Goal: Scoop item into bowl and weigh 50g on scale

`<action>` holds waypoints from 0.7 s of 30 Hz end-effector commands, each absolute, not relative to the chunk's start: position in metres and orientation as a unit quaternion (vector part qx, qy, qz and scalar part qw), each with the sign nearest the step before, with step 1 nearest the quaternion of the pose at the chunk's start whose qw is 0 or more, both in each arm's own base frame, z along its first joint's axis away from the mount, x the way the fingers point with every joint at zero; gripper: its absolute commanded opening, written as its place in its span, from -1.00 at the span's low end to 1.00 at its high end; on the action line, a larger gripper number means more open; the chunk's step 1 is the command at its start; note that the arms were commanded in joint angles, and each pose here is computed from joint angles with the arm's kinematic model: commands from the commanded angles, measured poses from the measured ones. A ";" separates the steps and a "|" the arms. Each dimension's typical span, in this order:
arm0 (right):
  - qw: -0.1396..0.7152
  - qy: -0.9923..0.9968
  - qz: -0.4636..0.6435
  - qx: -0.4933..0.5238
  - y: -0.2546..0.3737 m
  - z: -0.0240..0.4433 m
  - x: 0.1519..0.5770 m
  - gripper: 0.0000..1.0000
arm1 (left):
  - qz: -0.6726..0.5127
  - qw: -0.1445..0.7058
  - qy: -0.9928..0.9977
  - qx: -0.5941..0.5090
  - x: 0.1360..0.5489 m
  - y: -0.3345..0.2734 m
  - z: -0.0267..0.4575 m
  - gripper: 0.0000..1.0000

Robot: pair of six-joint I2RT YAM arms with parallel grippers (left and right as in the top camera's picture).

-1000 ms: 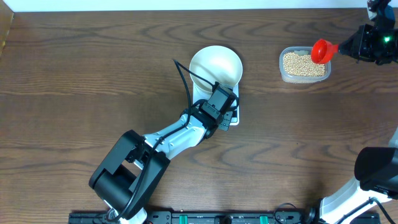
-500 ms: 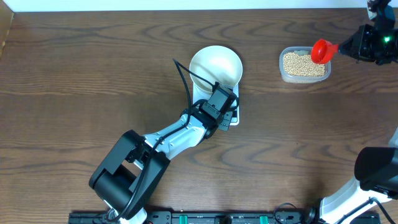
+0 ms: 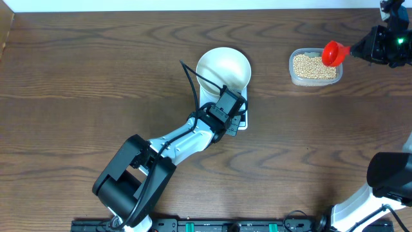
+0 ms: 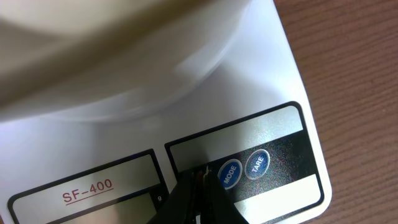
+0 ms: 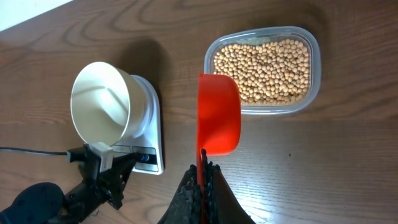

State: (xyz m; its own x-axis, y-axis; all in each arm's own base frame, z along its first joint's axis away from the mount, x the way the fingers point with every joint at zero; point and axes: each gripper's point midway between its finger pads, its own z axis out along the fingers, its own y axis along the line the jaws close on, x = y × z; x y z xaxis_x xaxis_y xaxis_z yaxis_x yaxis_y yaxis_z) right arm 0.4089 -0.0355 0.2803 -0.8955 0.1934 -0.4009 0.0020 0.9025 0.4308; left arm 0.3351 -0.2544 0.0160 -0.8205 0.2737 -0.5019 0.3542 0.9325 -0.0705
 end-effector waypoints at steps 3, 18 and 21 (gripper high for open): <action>0.227 0.950 0.212 0.044 -0.037 0.282 0.410 -0.98 | -0.059 0.211 0.959 0.178 0.323 -0.245 -0.017 -0.86; 0.227 0.950 0.212 0.044 -0.037 0.282 0.410 -0.97 | -0.002 0.198 0.965 0.172 0.321 -0.224 -0.034 -0.85; 0.227 0.950 0.212 0.044 -0.037 0.282 0.410 -0.98 | 0.002 0.191 0.966 0.173 0.318 -0.221 -0.035 -0.86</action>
